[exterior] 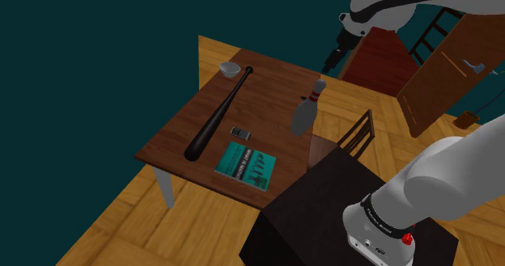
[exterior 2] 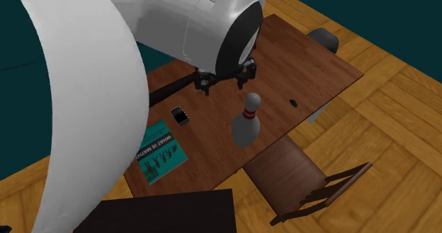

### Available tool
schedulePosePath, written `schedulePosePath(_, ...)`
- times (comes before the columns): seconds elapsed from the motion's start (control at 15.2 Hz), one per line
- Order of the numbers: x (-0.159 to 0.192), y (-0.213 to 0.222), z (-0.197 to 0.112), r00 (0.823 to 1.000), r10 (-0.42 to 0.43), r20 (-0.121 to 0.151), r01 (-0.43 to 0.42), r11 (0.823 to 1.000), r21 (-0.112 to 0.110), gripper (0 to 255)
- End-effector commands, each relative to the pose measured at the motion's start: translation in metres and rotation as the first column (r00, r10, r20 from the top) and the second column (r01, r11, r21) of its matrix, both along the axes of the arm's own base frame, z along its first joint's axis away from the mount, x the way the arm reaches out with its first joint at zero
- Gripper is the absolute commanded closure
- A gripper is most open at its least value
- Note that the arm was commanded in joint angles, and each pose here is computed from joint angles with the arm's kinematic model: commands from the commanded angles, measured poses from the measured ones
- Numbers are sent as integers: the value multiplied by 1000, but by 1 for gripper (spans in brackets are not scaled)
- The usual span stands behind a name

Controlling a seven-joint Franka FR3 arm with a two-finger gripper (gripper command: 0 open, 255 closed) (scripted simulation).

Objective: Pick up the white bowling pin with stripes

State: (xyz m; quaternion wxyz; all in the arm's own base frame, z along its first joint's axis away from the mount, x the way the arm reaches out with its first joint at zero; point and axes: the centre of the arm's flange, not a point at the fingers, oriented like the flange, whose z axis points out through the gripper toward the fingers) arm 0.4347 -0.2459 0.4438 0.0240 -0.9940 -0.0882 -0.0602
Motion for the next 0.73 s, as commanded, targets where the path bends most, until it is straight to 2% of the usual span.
schedulePosePath(0.0,8,-18,-16,1000,0,-8,0,1000,3,0)
schedulePosePath(0.66,50,-111,-99,999,-3,-45,5,1000,23,0)
